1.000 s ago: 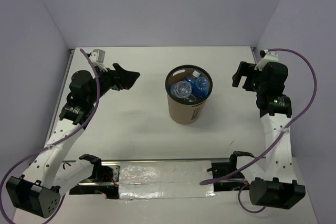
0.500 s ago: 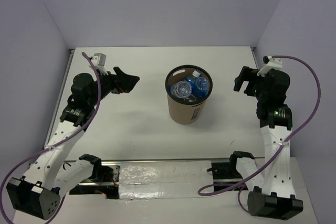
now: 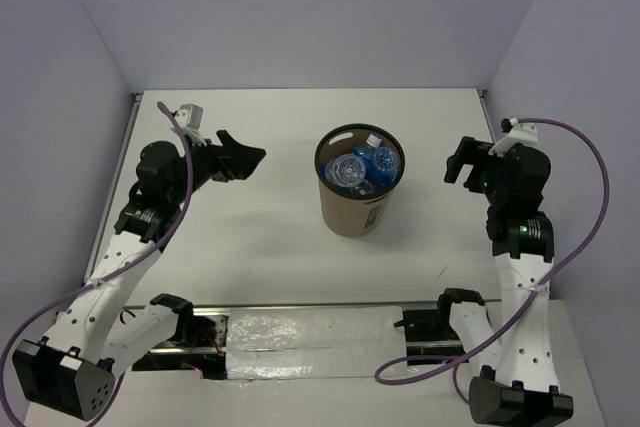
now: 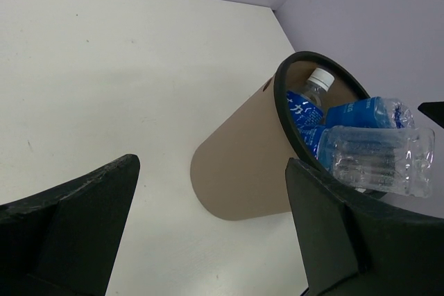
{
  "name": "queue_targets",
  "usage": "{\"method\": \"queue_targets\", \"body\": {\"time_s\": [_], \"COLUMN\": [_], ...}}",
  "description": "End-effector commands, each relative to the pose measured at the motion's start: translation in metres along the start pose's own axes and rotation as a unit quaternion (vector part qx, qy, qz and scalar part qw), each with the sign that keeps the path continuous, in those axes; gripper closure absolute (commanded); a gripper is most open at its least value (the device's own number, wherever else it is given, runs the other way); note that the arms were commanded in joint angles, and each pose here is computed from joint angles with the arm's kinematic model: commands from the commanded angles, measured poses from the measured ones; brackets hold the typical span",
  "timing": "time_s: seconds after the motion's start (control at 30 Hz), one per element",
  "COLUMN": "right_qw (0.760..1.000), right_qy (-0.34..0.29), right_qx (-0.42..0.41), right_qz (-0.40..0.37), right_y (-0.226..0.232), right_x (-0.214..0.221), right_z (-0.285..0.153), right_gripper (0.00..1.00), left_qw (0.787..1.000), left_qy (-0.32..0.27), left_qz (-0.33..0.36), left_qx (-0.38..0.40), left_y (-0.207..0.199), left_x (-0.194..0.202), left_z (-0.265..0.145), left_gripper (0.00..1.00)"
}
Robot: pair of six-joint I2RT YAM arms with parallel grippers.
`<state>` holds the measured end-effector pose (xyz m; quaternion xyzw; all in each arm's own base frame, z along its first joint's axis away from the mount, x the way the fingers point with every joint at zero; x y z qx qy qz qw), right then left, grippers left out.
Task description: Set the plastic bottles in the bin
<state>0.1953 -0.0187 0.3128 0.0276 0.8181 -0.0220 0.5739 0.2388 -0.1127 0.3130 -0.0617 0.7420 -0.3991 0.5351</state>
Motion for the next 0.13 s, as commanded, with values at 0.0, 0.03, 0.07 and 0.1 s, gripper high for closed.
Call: {"method": "queue_targets", "body": {"time_s": [0.0,0.03,0.07,0.1], "right_qw": [1.000,1.000,1.000,1.000], "right_qy": [-0.018,-0.019,-0.019,-0.021], "right_qx": [0.013,0.015,0.014,0.008], "right_qz": [0.004,0.004,0.004,-0.004], "right_y": [-0.0026,-0.0029,-0.0028,-0.0023], "right_x": [-0.0025,-0.0024,-0.0023,-0.0025], "right_z": [-0.0010,-0.0011,-0.0011,-0.0008], "right_gripper": [0.00,0.00,0.00,0.00], "left_qw": [1.000,1.000,1.000,1.000], "left_qy": [-0.018,-0.017,-0.018,-0.019], "left_qz": [0.004,0.004,0.004,0.005], "left_qx": [0.012,0.012,0.012,0.013], "left_y": [-0.0051,-0.0049,-0.0048,-0.0052], "left_x": [-0.0060,-0.0054,-0.0054,-0.0051], "left_z": [-0.0049,-0.0053,-0.0055,-0.0060], "left_gripper": [0.00,0.01,0.01,0.01]}}
Point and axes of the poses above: each gripper's point midway between its finger pads, its own z axis out along the fingers, its own y axis along the line the jaws close on, x = y × z, the point moved 8 cm from there along -z, back along the fingers, and after that the axes turned 9 degrees about -z, right-handed, at the moved point
